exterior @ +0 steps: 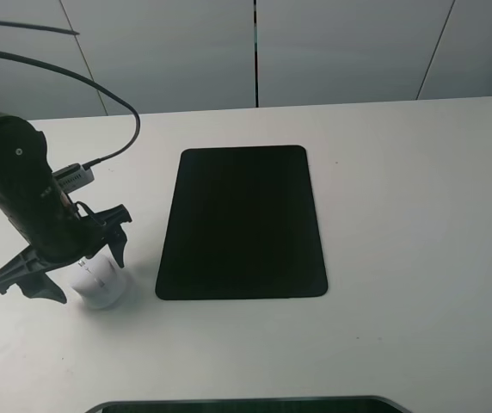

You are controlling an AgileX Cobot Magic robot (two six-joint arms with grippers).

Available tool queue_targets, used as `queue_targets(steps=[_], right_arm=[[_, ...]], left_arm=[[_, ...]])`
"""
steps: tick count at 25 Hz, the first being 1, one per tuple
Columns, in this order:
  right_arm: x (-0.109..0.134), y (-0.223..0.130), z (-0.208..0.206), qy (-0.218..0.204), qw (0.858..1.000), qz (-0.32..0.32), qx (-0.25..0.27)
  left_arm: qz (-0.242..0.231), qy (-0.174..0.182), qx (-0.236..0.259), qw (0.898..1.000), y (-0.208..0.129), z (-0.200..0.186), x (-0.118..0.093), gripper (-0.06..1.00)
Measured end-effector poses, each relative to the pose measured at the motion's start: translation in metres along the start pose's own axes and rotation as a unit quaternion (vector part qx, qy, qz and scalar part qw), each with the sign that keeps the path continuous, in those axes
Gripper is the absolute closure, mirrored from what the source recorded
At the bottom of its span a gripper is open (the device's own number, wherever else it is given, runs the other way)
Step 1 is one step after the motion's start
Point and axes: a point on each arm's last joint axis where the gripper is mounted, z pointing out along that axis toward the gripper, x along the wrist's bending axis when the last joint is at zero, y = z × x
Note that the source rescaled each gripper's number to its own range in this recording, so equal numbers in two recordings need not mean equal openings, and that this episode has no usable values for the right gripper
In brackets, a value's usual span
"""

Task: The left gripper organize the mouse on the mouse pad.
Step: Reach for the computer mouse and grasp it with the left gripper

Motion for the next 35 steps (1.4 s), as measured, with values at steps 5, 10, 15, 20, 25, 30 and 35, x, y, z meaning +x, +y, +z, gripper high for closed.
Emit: queue_targets(steps=[5,10,15,20,25,30,35], right_arm=[[0.0,0.0,0.0,0.0,1.0,0.0,0.0],[0.0,0.0,0.0,0.0,1.0,0.0,0.0],[0.0,0.0,0.0,0.0,1.0,0.0,0.0],[0.0,0.0,0.0,0.0,1.0,0.0,0.0],[0.0,0.0,0.0,0.0,1.0,0.0,0.0],[0.0,0.0,0.0,0.0,1.0,0.0,0.0],[0.0,0.0,0.0,0.0,1.0,0.0,0.0]], left_arm=[[0.001,0.014,0.007,1.0,0.0,0.008,0.0,-0.06],[0.001,0.015,0.007,1.0,0.0,0.009,0.0,-0.06],[0.001,0.011,0.005,1.0,0.0,0.01,0.0,-0.06],[0.001,0.015,0.007,1.0,0.0,0.015,-0.001,-0.06],[0.003,0.016,0.007,1.0,-0.001,0.016,-0.002,-0.06],[0.003,0.016,0.007,1.0,-0.001,0.016,-0.002,-0.06],[0.003,0.016,0.007,1.0,-0.001,0.016,-0.002,-0.03]])
